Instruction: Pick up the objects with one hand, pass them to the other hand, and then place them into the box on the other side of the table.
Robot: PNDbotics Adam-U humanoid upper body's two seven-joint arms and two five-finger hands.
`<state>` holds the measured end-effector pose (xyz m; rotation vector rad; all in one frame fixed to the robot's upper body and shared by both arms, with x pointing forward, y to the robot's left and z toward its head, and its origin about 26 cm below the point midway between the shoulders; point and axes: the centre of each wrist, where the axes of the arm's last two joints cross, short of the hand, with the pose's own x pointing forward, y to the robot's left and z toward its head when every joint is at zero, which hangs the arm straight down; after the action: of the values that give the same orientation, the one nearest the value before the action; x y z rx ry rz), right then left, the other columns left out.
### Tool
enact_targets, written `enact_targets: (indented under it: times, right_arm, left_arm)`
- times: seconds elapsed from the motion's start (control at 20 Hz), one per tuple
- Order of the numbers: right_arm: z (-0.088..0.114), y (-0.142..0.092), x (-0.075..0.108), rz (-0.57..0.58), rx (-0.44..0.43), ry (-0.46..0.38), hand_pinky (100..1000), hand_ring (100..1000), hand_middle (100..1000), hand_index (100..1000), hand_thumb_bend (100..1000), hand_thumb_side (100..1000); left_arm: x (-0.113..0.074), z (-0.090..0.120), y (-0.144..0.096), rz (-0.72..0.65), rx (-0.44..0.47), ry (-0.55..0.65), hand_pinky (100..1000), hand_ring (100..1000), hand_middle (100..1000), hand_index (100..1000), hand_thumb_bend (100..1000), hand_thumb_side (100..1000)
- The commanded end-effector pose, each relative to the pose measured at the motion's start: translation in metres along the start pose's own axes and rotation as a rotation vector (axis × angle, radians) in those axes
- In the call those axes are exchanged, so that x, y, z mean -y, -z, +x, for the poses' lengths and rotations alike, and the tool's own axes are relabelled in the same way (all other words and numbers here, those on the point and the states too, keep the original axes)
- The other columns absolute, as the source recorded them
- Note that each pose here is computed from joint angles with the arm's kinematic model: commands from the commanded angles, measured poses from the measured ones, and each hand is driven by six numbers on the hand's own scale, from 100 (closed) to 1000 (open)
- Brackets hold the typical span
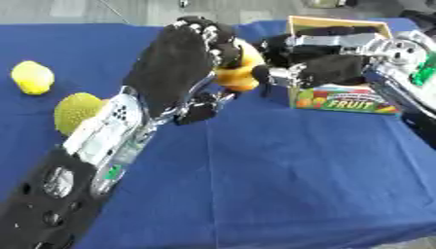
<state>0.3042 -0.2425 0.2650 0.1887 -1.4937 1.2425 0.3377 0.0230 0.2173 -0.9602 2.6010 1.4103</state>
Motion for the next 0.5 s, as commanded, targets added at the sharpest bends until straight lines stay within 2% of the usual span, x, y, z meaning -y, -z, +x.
enact_targets:
  times: [0.05,0.5]
  right_arm:
    - [0.0076,-0.0036,0.0027,-0.017,0.006,-0.024,703,869,837,915,100,485]
    - [0.0085,-0.0030,0.0028,-0.042,0.007,0.015,670,827,788,868,100,498]
  left_arm:
    - [-0.0127,0.0007,0.0099,0.052,0.012,0.018,493,447,361,473,258,100]
    - [-0.0146,0.0053,0.0131,0.067,0.020,0.011,493,447,360,474,256,100]
